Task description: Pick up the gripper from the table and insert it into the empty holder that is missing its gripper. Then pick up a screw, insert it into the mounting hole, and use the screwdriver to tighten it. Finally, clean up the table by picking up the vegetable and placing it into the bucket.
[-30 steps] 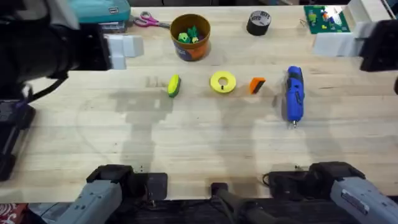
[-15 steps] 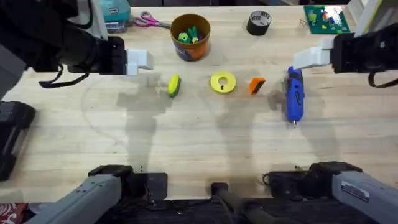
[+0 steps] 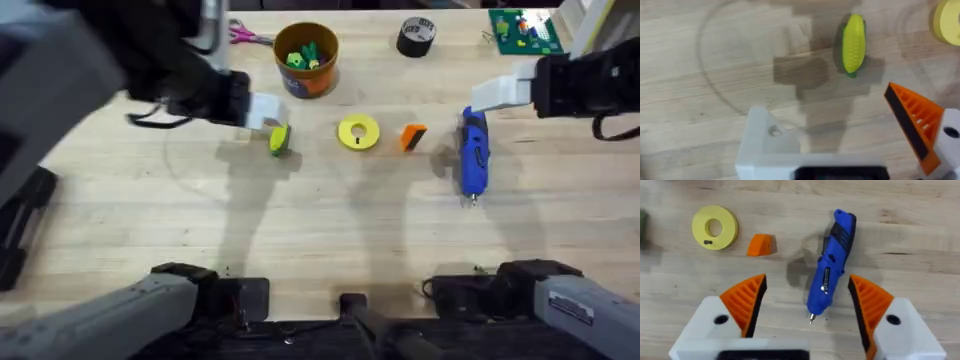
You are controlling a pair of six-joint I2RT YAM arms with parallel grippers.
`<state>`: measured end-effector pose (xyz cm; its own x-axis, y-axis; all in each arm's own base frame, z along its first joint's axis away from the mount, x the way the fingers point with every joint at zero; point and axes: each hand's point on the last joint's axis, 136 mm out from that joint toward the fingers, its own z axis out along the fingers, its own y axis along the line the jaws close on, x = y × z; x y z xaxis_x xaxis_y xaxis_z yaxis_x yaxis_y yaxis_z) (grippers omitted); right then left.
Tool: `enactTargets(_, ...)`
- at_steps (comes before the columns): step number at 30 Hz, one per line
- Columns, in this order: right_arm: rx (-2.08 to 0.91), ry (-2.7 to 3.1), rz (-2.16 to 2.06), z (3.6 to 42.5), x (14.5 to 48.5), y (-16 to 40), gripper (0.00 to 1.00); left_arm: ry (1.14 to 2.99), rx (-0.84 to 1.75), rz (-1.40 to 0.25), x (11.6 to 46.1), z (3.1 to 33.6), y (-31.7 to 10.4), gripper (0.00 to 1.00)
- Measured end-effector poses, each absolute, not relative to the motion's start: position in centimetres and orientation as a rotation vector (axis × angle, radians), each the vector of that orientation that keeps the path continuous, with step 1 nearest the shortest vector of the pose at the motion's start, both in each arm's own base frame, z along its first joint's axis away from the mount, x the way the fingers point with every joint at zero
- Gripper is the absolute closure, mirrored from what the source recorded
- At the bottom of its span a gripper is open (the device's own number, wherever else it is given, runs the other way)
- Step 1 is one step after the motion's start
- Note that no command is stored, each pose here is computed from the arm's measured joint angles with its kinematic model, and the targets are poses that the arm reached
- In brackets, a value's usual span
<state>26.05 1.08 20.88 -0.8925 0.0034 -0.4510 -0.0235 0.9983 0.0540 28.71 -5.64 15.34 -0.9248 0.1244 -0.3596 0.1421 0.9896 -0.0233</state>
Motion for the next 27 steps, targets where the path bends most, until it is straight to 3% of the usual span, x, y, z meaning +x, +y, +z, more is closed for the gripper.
enactTargets(16, -0.014, 2.673, 0.08, 20.9, 26.0, 1.1, 0.005, 2.983, 0.2, -0.062, 31.2, 5.6, -9.5, 0.015)
enactTargets(27, -0.014, 2.673, 0.08, 20.9, 26.1, 1.1, 0.004, 2.996, 0.191, -0.059, 32.0, 3.9, -9.8, 0.001)
